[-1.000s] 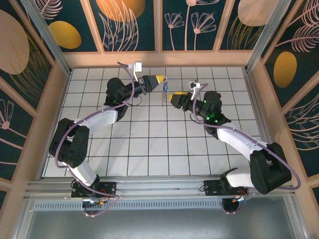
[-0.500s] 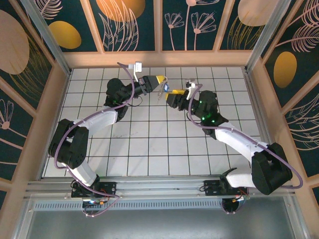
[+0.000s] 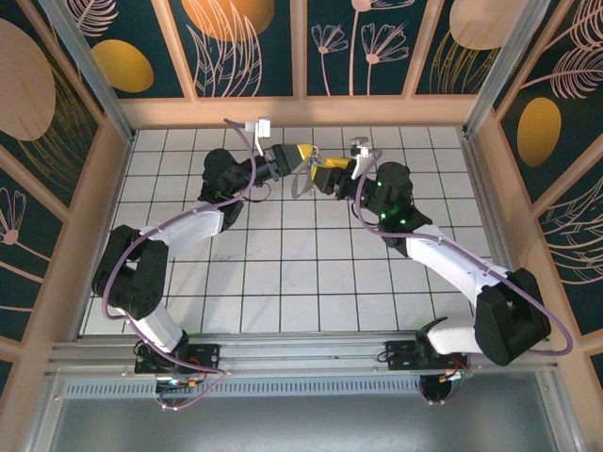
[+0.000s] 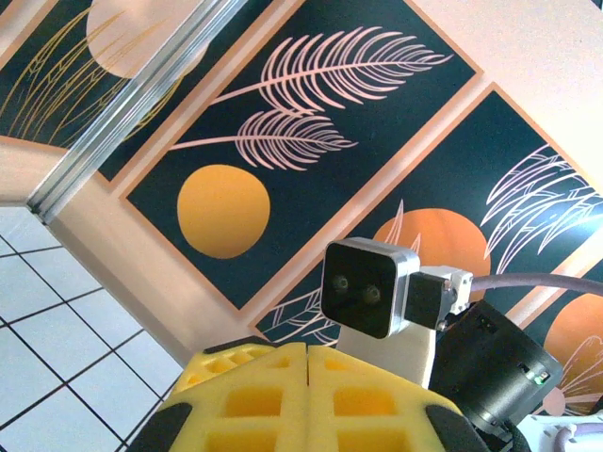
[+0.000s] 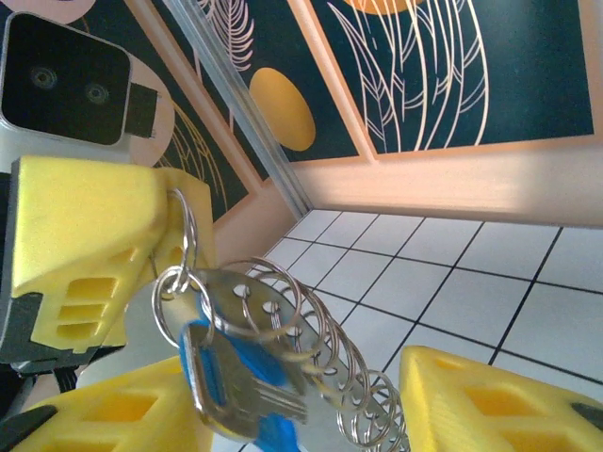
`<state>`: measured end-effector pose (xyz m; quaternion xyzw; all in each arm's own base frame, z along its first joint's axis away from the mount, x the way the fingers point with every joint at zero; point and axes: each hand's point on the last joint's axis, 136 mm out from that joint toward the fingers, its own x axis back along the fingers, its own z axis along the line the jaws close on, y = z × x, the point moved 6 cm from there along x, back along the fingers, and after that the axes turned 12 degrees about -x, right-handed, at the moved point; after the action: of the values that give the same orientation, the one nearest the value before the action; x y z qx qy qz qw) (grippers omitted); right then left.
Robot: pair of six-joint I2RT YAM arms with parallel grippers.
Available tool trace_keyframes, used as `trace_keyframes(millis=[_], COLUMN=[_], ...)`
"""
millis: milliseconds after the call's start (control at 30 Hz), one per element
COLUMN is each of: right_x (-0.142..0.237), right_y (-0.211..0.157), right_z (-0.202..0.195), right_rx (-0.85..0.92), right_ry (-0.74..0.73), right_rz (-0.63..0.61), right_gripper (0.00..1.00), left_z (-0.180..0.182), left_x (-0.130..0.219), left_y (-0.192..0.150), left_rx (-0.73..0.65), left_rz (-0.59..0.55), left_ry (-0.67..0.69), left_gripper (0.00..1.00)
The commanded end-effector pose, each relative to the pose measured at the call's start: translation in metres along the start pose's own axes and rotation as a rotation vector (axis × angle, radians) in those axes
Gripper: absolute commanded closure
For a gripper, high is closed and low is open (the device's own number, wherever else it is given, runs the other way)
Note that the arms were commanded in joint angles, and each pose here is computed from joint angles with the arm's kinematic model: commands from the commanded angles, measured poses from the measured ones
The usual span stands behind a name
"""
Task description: Put the keys on the keyring
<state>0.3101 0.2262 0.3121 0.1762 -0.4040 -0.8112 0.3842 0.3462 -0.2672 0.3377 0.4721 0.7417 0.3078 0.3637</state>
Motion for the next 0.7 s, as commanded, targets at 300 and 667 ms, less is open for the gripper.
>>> trace_keyframes(millis=[300, 667], right_x=[0.0, 0.001], right_y=[0.003, -0.014], right_z=[0.009, 0.015], right_rx=[0.051, 0.04], right_ry=[0.028, 0.074], right_rz=[0.008, 0.057], right_gripper=[0.85, 1.0], left_z=[-0.018, -0.018], left_x=[-0.001, 0.0], left_y=[0.011, 0.012], left_rx=[-0.055, -0.06], left_rz=[-0.038, -0.054], left_ry=[-0.035, -0.032], left_gripper=[1.0, 1.0])
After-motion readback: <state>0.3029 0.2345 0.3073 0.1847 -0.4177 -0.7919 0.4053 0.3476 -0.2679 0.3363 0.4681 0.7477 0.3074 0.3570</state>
